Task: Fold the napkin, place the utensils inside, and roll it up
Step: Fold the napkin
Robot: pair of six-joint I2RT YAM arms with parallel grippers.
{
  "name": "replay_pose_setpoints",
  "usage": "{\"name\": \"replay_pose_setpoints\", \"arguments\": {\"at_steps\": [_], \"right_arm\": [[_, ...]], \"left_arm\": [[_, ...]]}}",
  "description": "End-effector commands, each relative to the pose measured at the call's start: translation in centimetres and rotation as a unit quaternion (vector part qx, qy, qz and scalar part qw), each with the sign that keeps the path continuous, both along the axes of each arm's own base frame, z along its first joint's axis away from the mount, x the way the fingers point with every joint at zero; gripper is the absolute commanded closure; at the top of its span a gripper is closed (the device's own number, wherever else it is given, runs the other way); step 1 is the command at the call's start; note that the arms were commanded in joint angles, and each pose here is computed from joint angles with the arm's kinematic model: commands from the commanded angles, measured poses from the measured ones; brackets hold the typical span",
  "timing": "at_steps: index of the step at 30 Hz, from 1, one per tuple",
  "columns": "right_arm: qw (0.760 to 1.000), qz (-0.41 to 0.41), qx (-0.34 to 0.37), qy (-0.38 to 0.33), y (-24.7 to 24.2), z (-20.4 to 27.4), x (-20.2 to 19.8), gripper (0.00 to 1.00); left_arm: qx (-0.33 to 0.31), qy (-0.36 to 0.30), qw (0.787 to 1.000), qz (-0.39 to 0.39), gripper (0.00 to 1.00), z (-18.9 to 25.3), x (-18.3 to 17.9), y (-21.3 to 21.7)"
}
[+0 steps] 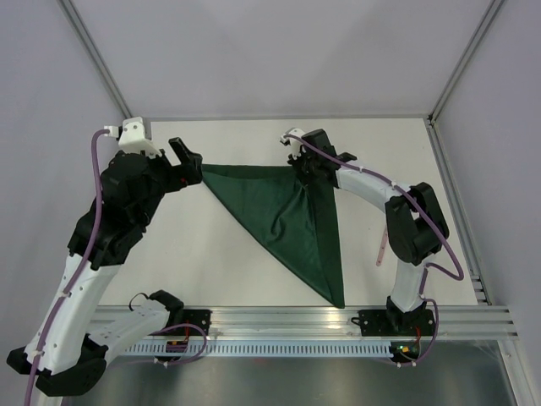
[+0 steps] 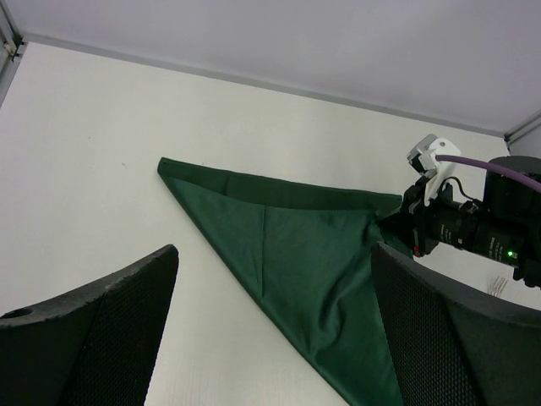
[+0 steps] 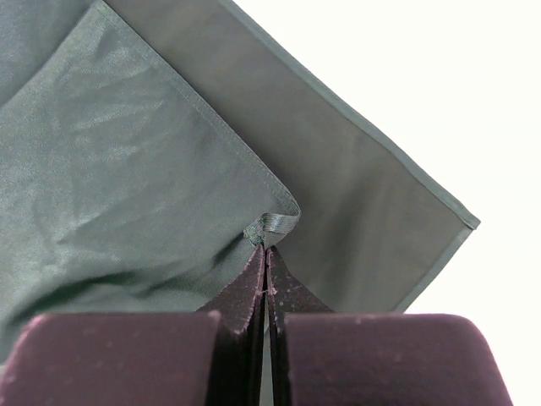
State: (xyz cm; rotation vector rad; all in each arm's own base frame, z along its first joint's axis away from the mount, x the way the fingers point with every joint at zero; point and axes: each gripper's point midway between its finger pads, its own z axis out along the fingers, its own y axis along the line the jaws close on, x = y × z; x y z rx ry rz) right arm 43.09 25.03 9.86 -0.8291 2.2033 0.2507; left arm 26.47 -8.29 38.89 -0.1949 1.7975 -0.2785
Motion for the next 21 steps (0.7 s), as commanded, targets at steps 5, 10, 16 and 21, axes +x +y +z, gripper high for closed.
{"name": "replay_pose_setpoints", "arguments": {"at_steps": [5, 10, 16, 21], "right_arm": [[0.999, -0.024, 0.006, -0.033, -1.6, 1.8, 2.3, 1.00], [0.999, -0.033, 0.005, -0.031, -2.4, 1.5, 3.0, 1.00], [0.999, -0.045, 0.001, -0.025, -3.5, 0.6, 3.7, 0.99], [0.998, -0.052, 0.001, -0.025, -4.1, 0.4, 4.2, 1.00]], "left_arm": [[-0.004, -0.018, 1.000, -0.012, 0.02, 0.9, 0.5, -0.6], [-0.004, -0.018, 1.000, -0.013, 0.02, 0.9, 0.5, -0.6], [-0.002, -0.015, 1.000, -0.014, 0.02, 0.7, 0.6, -0.7], [-0.002, -0.013, 1.000, -0.014, 0.02, 0.6, 0.8, -0.8]]}}
